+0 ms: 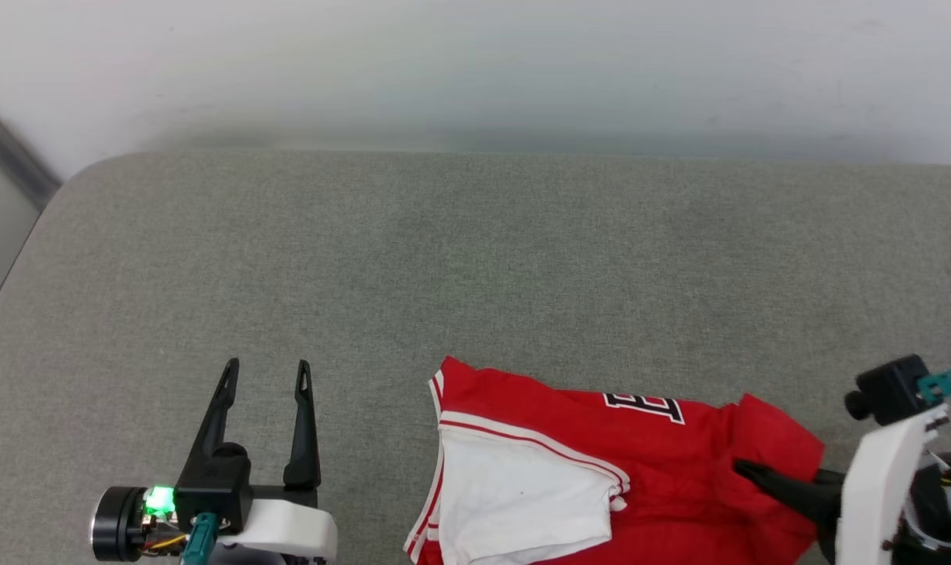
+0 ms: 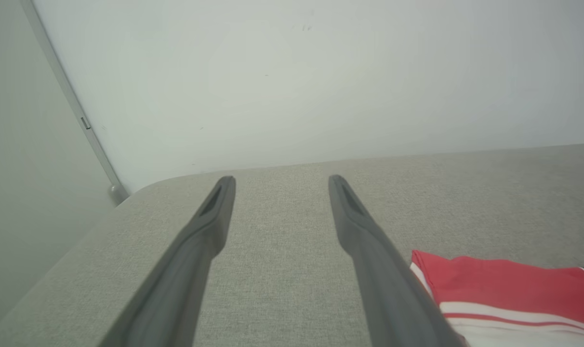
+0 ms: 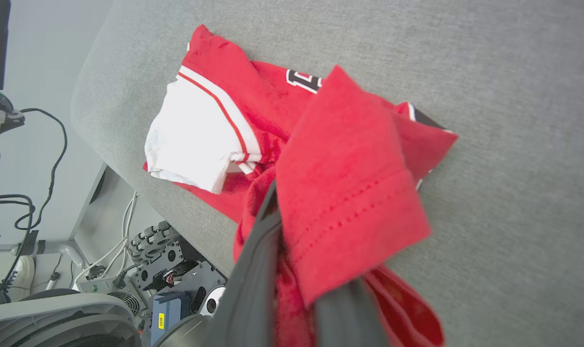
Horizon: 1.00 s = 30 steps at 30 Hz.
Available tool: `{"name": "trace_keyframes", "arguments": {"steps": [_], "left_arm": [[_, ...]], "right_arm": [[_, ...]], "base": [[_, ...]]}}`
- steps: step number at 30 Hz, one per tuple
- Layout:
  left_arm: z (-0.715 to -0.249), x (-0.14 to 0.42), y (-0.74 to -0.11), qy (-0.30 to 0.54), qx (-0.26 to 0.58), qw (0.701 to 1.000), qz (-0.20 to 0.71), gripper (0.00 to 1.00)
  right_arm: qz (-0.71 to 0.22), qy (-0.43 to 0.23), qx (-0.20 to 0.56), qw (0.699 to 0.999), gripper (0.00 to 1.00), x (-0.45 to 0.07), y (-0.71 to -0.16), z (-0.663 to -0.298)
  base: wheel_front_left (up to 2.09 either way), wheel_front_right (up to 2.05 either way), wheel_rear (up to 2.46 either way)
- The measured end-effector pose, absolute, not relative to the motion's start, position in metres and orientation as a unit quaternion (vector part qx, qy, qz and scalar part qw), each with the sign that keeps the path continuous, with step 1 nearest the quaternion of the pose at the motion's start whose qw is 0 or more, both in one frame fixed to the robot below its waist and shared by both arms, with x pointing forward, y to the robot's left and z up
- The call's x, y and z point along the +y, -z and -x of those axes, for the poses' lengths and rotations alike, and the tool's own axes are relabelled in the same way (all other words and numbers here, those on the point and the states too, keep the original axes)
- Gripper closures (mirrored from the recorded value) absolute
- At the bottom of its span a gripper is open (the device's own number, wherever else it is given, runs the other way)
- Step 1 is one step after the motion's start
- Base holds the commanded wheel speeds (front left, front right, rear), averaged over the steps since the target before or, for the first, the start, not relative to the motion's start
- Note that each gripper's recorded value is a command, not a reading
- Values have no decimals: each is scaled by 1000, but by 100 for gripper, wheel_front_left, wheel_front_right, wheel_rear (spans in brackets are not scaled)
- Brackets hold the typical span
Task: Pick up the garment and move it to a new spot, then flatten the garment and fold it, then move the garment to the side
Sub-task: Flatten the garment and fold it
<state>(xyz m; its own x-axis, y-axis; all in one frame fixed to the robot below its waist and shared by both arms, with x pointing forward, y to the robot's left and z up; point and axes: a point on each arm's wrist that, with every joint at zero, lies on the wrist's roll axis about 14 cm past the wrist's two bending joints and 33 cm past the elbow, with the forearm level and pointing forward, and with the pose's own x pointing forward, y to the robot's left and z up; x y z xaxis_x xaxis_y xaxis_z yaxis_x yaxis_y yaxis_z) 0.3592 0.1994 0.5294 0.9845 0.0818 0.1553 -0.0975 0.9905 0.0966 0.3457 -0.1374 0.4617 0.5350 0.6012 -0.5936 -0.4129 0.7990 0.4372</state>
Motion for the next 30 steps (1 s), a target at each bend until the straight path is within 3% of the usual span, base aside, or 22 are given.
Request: {"name": "trace_keyframes", "arguments": {"steps": [15, 30], "left_arm": [[-371, 206, -514, -56, -52, 996, -37, 0], [-382, 213, -501, -67, -33, 997, -32, 0]], "right_arm": [[7, -454, 406, 793, 100, -8, -457, -358], [127, -501, 420, 746, 100, 44, -397, -361]], "base": [[0, 0, 0], [0, 0, 0]]}}
